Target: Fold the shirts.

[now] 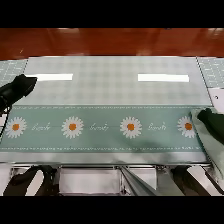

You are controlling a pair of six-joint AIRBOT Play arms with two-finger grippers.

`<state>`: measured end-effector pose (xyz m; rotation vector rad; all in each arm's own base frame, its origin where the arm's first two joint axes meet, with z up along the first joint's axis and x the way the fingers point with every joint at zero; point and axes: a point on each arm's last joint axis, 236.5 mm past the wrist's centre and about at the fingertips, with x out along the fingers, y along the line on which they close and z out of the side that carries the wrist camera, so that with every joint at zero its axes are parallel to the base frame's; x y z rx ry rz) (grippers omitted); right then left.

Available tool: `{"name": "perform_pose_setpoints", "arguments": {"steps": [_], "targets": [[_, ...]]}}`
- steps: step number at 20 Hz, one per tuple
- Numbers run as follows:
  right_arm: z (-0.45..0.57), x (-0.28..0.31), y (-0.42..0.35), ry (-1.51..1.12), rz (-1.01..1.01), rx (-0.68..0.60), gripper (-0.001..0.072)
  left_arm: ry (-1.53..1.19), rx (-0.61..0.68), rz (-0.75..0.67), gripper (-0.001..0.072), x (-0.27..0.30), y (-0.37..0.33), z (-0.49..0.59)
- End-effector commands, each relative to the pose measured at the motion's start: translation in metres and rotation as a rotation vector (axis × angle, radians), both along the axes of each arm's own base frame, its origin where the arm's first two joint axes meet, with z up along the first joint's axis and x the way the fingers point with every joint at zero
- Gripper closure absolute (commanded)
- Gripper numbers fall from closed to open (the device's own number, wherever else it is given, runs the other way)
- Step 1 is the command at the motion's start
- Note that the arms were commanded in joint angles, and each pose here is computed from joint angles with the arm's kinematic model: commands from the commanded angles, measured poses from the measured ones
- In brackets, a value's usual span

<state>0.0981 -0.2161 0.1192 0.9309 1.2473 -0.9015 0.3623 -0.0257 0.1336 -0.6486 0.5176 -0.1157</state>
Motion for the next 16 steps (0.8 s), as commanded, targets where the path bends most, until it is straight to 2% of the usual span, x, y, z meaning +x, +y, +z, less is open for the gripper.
{"name": "perform_pose_setpoints", "arguments": {"steps": [1, 3, 5, 8, 9, 10, 13, 16], "targets": [[-0.024, -0.062, 0.011, 0.162, -0.17, 0.025, 0.0668, 0.054, 0.019, -0.022, 0.0686, 0.01, -0.001, -0.025], [-0.031, -0.08, 0.016, 0.24, -0.21, 0.045, 0.0291, 0.082, 0.013, -0.034, 0.0685, 0.014, -0.006, -0.036], [-0.032, -0.091, 0.013, 0.287, -0.247, 0.03, 0.0295, 0.098, 0.01, -0.037, 0.0685, 0.019, -0.009, -0.045], [-0.033, -0.075, -0.002, 0.209, -0.253, -0.025, 0.0308, 0.089, 0.042, -0.062, 0.0686, 0.03, -0.012, -0.047], [-0.034, -0.052, -0.009, 0.112, -0.224, -0.046, 0.0412, 0.069, 0.065, -0.075, 0.0686, 0.037, -0.011, -0.038], [-0.032, -0.013, -0.013, -0.046, -0.118, -0.056, 0.0687, 0.041, 0.09, -0.089, 0.0686, 0.046, -0.009, -0.024], [0.016, 0.122, -0.012, -0.545, 0.116, -0.149, 0.069, -0.056, 0.124, -0.151, 0.0686, 0.071, -0.012, 0.042], [0.056, 0.235, 0.058, -0.781, 0.458, -0.232, 0.069, -0.077, 0.202, -0.309, 0.0687, 0.085, -0.041, 0.075]]}}
